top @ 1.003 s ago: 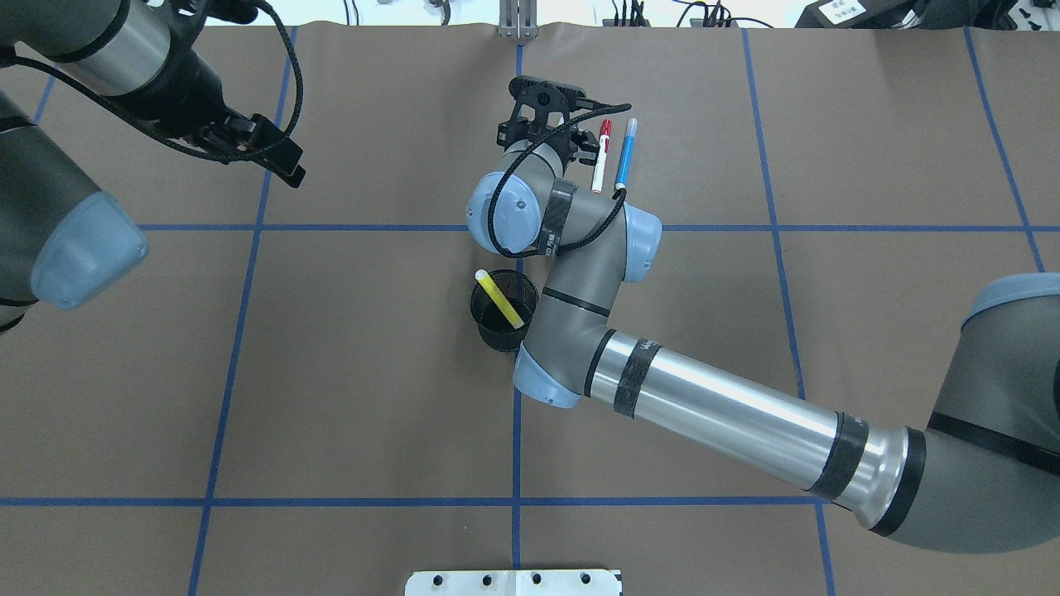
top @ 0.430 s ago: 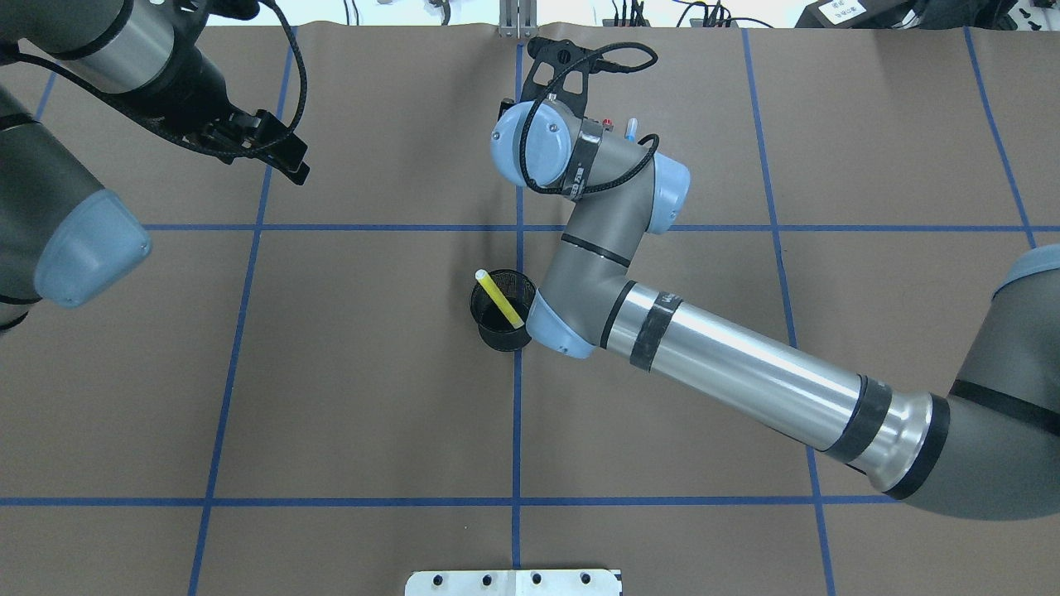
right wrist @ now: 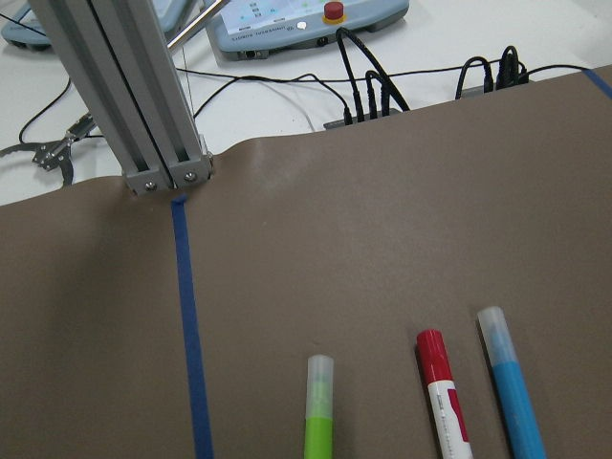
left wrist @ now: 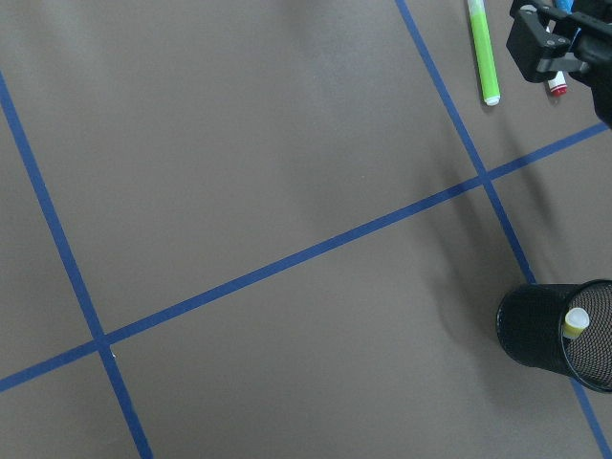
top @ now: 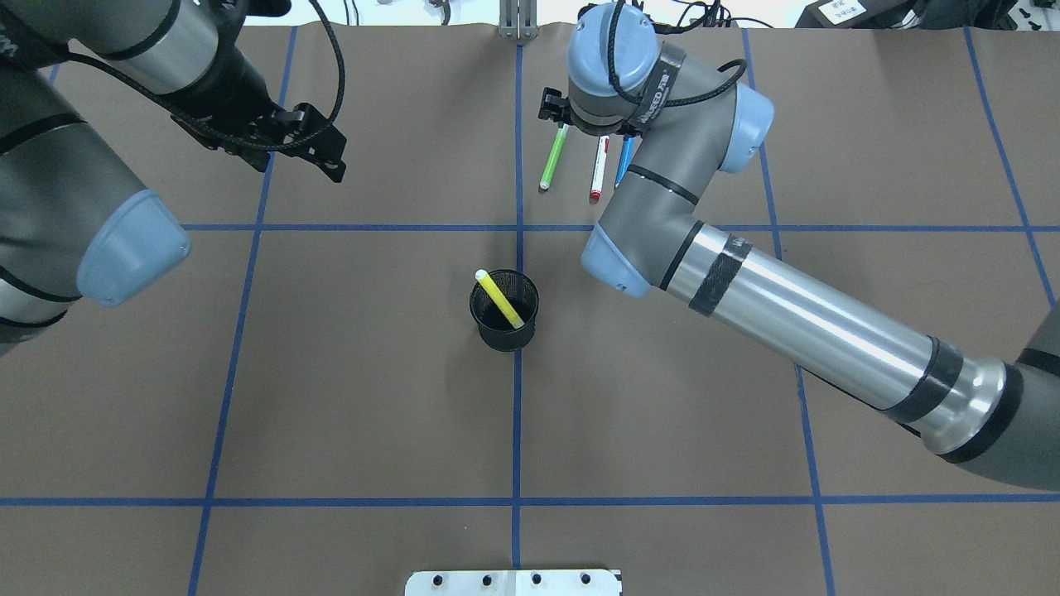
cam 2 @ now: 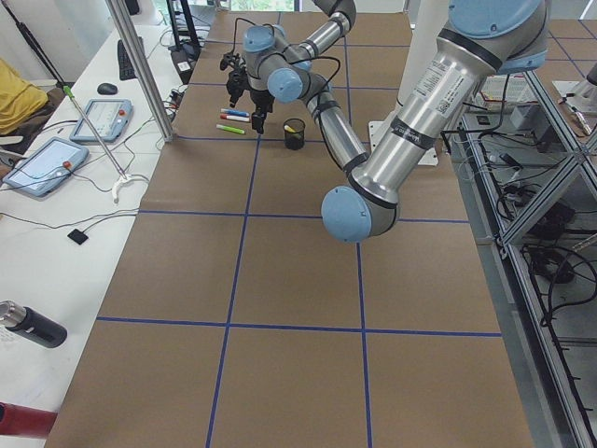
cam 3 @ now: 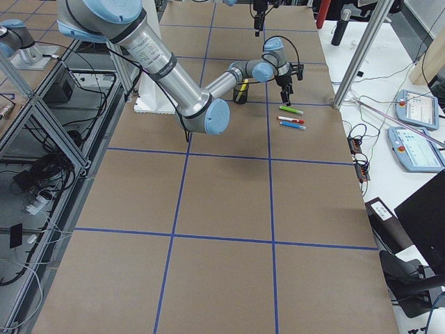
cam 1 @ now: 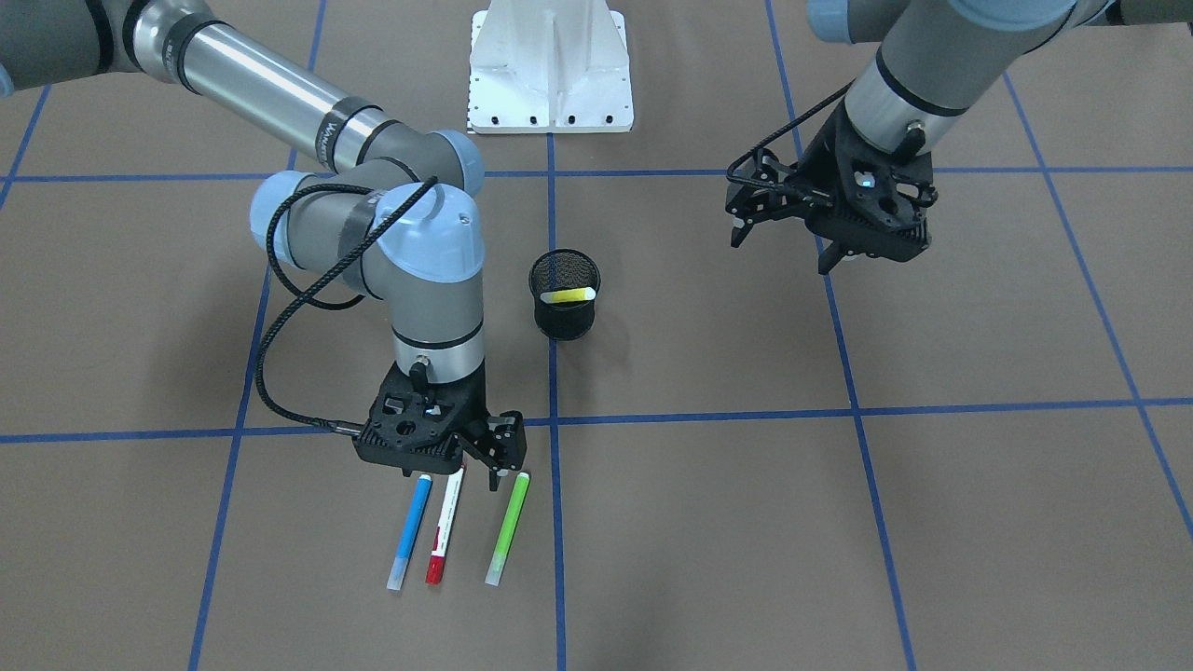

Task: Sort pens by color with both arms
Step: 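Raise the right gripper away while the left gripper moves toward the cup, then lower the left gripper onto the yellow highlighter in the cup and grasp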

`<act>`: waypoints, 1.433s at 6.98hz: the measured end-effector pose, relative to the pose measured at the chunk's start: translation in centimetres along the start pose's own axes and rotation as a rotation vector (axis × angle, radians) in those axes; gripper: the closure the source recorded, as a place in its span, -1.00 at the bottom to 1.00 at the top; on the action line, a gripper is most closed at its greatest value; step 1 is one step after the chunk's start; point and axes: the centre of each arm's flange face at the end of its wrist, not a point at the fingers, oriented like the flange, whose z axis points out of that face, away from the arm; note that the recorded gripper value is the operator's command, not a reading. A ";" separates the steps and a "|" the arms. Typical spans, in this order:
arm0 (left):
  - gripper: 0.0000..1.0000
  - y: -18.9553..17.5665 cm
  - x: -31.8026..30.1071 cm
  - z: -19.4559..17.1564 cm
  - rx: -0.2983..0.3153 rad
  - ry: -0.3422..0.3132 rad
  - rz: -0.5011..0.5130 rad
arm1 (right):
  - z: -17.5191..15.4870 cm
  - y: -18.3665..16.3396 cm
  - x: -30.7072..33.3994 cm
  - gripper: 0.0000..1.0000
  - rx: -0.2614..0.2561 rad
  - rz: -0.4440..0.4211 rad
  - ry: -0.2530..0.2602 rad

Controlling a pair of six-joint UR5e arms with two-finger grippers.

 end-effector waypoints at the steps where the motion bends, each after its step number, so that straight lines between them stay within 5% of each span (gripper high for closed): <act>1: -0.99 -0.3 2.1 1.2 -0.016 0.013 -0.058 | -1.7 -0.9 2.3 -0.99 -0.084 -0.026 -0.010; 3: -0.99 -1.4 4.5 5.7 -0.031 0.059 -0.161 | -3.9 -1.3 7.4 -0.99 -0.209 -0.071 -0.049; 6: -0.85 -2.5 7.3 12.7 -0.074 0.097 -0.272 | -7.7 0.1 11.6 -0.99 -0.323 -0.188 0.036; 7: -0.72 -2.2 8.1 14.3 -0.095 0.092 -0.282 | -8.3 0.5 12.1 -0.99 -0.341 -0.205 0.054; 10: 0.07 -1.2 10.1 16.6 -0.126 0.097 -0.271 | -8.7 0.7 12.4 -0.99 -0.349 -0.215 0.063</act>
